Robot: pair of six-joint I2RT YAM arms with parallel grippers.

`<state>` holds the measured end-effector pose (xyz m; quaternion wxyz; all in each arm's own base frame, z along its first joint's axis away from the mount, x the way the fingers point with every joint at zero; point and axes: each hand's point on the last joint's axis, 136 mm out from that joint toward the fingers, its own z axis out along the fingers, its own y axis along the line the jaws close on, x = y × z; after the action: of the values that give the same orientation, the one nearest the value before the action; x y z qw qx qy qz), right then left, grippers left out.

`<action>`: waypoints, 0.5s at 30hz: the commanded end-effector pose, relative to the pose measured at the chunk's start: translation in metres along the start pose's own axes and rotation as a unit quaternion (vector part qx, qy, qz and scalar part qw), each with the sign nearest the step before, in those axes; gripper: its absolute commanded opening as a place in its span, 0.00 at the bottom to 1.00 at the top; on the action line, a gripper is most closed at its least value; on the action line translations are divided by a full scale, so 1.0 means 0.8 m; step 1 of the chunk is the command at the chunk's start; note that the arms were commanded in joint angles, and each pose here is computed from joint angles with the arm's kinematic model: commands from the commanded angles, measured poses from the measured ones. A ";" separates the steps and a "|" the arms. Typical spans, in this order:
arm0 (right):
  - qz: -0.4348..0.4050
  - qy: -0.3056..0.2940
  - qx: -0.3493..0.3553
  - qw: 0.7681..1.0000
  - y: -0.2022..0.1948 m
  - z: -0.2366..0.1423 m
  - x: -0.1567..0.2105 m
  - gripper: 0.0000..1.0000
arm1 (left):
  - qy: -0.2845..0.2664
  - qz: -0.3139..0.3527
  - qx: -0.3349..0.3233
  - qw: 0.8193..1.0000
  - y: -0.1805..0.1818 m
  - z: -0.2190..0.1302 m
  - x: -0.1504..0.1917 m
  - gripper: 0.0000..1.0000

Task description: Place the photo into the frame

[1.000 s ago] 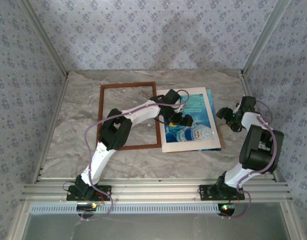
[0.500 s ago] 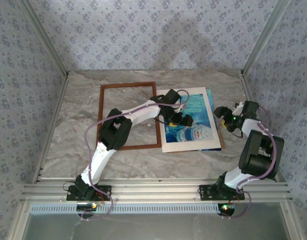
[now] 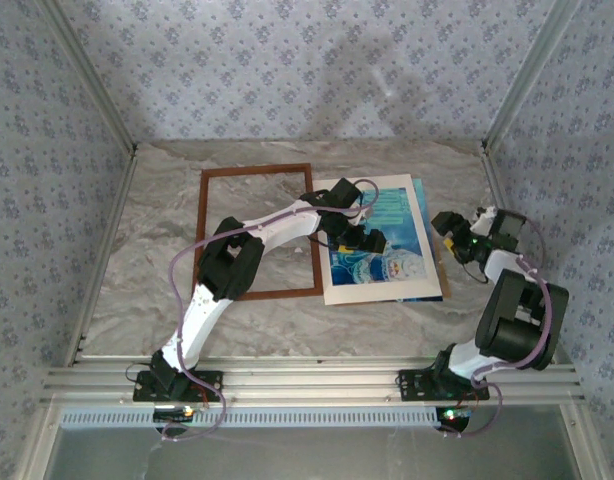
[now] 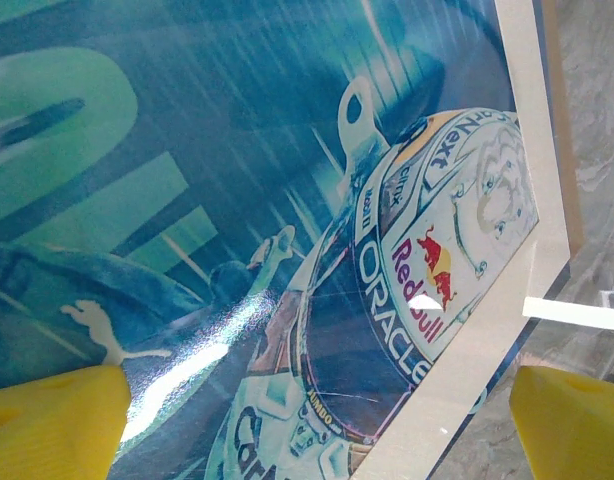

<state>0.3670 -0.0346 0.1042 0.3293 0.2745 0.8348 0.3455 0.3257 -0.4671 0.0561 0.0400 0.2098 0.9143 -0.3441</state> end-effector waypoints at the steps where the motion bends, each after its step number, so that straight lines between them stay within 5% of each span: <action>1: -0.012 -0.005 0.004 1.000 0.009 -0.014 -0.013 0.81 | 0.053 -0.024 -0.029 0.998 0.028 0.022 0.036 0.99; 9: -0.021 -0.003 0.010 1.000 0.015 -0.020 -0.024 0.38 | 0.052 -0.018 -0.031 0.998 0.026 0.017 0.033 0.99; 13: -0.021 0.000 0.008 1.000 0.018 -0.021 -0.025 0.03 | 0.047 -0.017 -0.021 0.999 0.012 0.004 0.022 0.98; 15: -0.024 0.000 0.004 1.000 0.026 -0.025 -0.029 0.00 | 0.039 -0.013 -0.014 0.999 0.000 -0.012 0.012 0.98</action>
<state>0.3694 -0.0476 0.1210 0.3292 0.2682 0.8437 0.3284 0.3234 -0.4649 0.0587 0.0282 0.2118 0.9176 -0.3351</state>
